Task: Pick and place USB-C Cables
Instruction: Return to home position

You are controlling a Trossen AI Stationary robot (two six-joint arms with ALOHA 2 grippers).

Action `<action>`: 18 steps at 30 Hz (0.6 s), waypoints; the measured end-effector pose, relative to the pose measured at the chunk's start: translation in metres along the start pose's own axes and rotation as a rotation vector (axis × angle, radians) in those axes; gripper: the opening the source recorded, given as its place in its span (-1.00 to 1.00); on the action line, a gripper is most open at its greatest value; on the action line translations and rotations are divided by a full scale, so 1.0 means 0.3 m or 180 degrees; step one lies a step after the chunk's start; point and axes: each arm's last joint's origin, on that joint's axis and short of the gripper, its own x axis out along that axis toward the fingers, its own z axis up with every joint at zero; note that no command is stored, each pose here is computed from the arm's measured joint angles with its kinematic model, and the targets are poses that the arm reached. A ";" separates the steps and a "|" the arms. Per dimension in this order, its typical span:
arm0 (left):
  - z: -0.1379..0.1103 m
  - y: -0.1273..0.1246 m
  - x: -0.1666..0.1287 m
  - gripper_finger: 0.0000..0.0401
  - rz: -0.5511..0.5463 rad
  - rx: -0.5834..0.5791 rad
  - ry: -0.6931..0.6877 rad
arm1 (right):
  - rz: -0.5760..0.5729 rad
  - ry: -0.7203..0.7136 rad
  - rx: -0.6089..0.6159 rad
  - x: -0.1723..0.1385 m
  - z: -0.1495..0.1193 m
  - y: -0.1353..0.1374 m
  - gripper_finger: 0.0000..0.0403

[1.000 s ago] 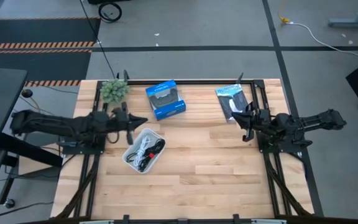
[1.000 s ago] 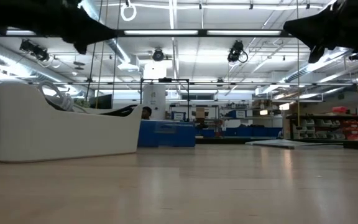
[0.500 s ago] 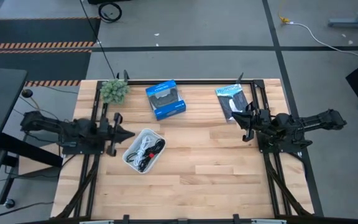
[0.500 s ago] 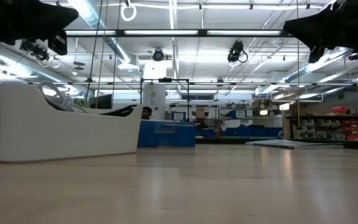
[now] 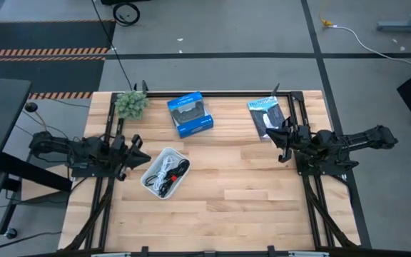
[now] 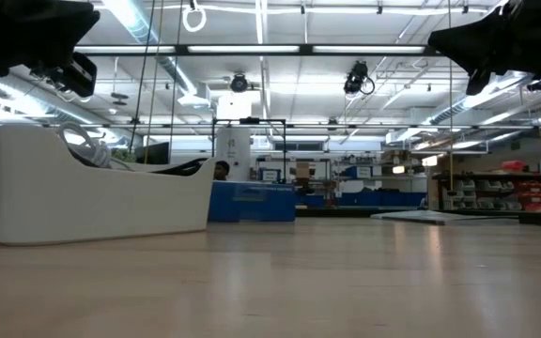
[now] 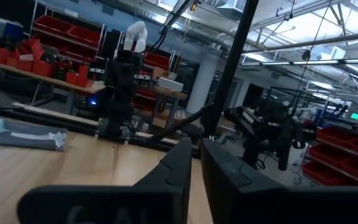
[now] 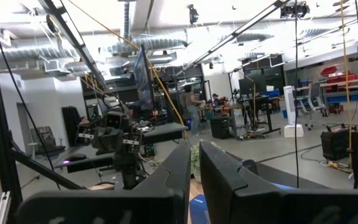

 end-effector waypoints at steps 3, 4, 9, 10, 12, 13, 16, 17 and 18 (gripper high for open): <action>0.000 0.000 0.000 -0.77 0.0000 0.0029 0.0001 | 0.0000 0.0000 0.0001 0.000 0.000 0.000 -0.80; 0.000 0.000 0.000 -0.77 0.0000 0.0027 0.0000 | 0.0000 0.0000 0.0001 0.000 0.000 0.000 -0.80; 0.000 0.000 0.000 -0.76 0.0000 0.0015 0.0001 | 0.0000 0.0000 0.0001 0.000 0.000 0.000 -0.80; 0.000 0.000 0.000 -0.76 0.0000 0.0013 0.0000 | 0.0000 0.0000 0.0001 0.000 0.000 0.000 -0.80; 0.000 0.000 0.000 -0.76 0.0000 0.0014 0.0000 | 0.0000 0.0000 0.0001 0.000 0.000 0.000 -0.81; 0.000 0.000 0.000 -0.76 0.0000 0.0014 0.0000 | 0.0000 0.0000 0.0001 0.000 0.000 0.000 -0.81; 0.000 0.000 0.000 -0.76 0.0000 0.0014 0.0001 | 0.0000 0.0000 0.0001 0.000 0.000 0.000 -0.81; 0.000 0.000 0.000 -0.76 0.0000 0.0013 0.0001 | 0.0000 0.0000 0.0001 0.000 0.000 0.000 -0.81; 0.000 0.000 0.000 -0.76 0.0000 0.0013 0.0001 | 0.0000 0.0000 0.0001 0.000 0.000 0.000 -0.81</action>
